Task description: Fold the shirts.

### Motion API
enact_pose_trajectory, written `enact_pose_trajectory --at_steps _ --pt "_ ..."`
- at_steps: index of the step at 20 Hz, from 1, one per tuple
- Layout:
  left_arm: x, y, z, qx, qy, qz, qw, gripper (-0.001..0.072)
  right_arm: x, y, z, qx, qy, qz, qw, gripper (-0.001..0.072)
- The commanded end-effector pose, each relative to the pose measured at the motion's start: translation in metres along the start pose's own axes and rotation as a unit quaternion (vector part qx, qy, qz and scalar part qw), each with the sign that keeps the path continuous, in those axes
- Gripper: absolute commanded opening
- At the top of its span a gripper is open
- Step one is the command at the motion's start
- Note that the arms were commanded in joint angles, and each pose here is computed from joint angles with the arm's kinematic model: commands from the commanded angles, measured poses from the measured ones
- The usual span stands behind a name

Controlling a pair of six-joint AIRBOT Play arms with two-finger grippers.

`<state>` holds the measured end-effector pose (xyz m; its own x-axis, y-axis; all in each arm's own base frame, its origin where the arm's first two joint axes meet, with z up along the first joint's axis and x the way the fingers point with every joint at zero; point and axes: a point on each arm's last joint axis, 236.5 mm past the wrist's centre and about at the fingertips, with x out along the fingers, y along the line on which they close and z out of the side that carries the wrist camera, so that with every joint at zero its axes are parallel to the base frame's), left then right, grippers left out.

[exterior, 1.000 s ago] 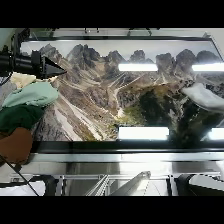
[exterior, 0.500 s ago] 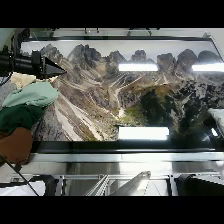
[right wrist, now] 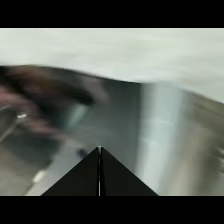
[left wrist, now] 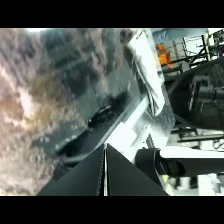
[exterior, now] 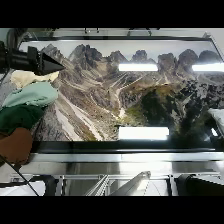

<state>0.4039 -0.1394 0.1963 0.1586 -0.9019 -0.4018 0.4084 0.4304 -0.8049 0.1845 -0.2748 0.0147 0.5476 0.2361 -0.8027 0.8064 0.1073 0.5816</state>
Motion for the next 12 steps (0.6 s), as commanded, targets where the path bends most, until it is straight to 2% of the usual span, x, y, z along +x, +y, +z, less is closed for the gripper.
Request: enact_pose_trajectory --at_steps 1,3,6,9,12 --pt "-0.015 -0.026 0.019 0.038 -0.021 0.009 0.999 -0.0003 -0.007 0.166 -0.015 -0.155 -0.045 0.227 0.96 0.002" --pt "-0.019 -0.027 0.002 0.044 -0.001 0.037 0.998 -0.0002 0.025 0.208 -0.072 -0.242 0.002 0.229 0.943 0.002" --pt "-0.01 -0.015 -0.053 0.014 0.035 0.079 0.996 -0.0001 0.075 0.226 -0.199 -0.334 0.126 0.258 0.898 0.0018" --pt "0.008 -0.006 -0.117 -0.035 0.04 0.076 0.996 0.002 0.109 0.181 -0.318 -0.359 0.243 0.265 0.861 0.002" --pt "0.031 0.014 -0.187 -0.105 0.068 0.061 0.99 0.002 0.133 0.137 -0.374 -0.374 0.298 0.231 0.847 0.0021"
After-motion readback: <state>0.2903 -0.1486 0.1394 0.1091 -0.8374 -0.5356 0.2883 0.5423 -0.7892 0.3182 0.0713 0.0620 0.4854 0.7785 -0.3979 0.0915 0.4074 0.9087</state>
